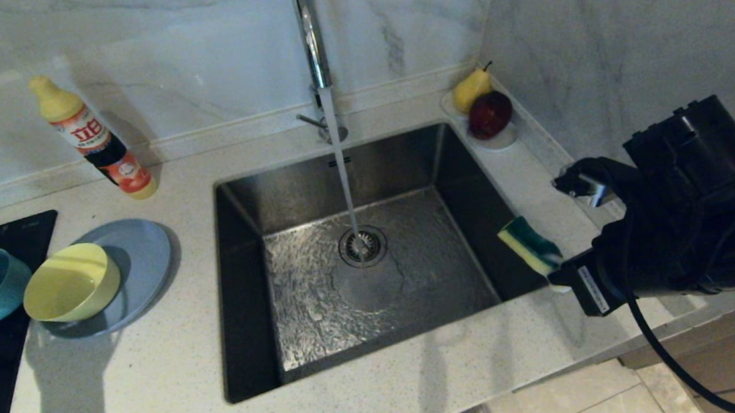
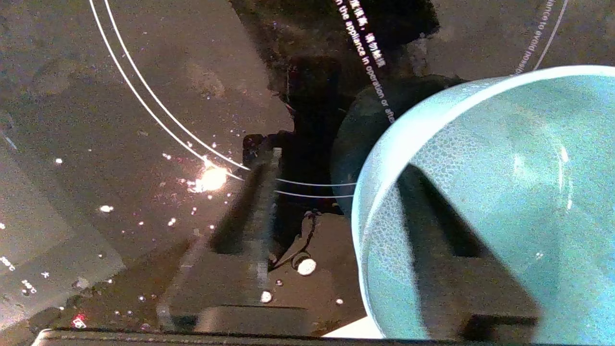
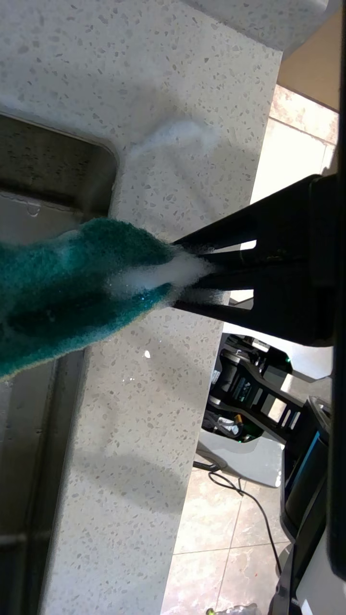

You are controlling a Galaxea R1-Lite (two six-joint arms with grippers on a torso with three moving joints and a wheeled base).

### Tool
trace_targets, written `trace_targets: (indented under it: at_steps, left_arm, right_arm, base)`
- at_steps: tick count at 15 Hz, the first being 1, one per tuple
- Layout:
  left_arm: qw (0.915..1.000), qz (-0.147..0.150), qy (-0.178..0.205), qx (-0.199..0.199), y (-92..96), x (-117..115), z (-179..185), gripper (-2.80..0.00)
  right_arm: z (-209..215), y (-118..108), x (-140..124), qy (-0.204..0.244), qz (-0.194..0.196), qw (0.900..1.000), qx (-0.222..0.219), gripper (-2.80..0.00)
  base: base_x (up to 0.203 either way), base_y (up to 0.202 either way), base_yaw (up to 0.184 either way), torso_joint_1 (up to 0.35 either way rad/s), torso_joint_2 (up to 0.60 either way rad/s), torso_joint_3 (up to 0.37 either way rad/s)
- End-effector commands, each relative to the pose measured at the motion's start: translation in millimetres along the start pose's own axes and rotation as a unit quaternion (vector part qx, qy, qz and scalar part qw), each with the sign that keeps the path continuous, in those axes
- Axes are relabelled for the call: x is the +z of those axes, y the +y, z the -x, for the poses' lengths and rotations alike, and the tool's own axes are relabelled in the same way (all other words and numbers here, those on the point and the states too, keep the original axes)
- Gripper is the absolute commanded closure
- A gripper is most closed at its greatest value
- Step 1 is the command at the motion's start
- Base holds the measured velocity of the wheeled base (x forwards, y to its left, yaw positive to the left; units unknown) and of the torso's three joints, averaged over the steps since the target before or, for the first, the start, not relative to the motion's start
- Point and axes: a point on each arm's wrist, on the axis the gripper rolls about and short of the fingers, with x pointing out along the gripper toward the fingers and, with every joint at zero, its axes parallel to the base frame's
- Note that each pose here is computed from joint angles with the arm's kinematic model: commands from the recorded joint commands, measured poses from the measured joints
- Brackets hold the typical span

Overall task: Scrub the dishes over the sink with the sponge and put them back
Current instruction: Pick up a bowl and the sponge

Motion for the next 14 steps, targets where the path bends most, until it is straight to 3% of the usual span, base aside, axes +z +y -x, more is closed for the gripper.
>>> trace_targets:
  at_steps: [1,6,9,14]
  left_arm:
    - [1.0,0.004,0.001,0.001,0.4,-0.2,-0.4,0.0]
    - [1.0,0.006,-0.002,-0.003,-0.8,0.9,3.2,0.0]
    - [0.9998,0.004,-0.012,-0.016,-5.3,3.5,27.3,0.0]
    - [0.9924,-0.015,-0.025,-0.119,-20.0,0.5,117.9,0.0]
  right_arm:
    - [2.0,0.0,0.1,-0.003,0.0,1.0,0.0,0.0]
    - [2.8,-0.3,0.3,-0.004,-0.001,1.0,0.0,0.0]
    - [4.1,-0.6,0.4,-0.006,-0.002,1.0,0.001,0.0]
    - [4.2,-0.3,-1.4,-0.003,-0.002,1.0,0.002,0.0]
  base:
    - [0.0,0.0,0.0,0.0,0.0,0.0]
    - [0.0,0.0,0.0,0.0,0.0,0.0]
    - [0.0,0.0,0.0,0.0,0.0,0.0]
    - [0.0,0.0,0.0,0.0,0.0,0.0]
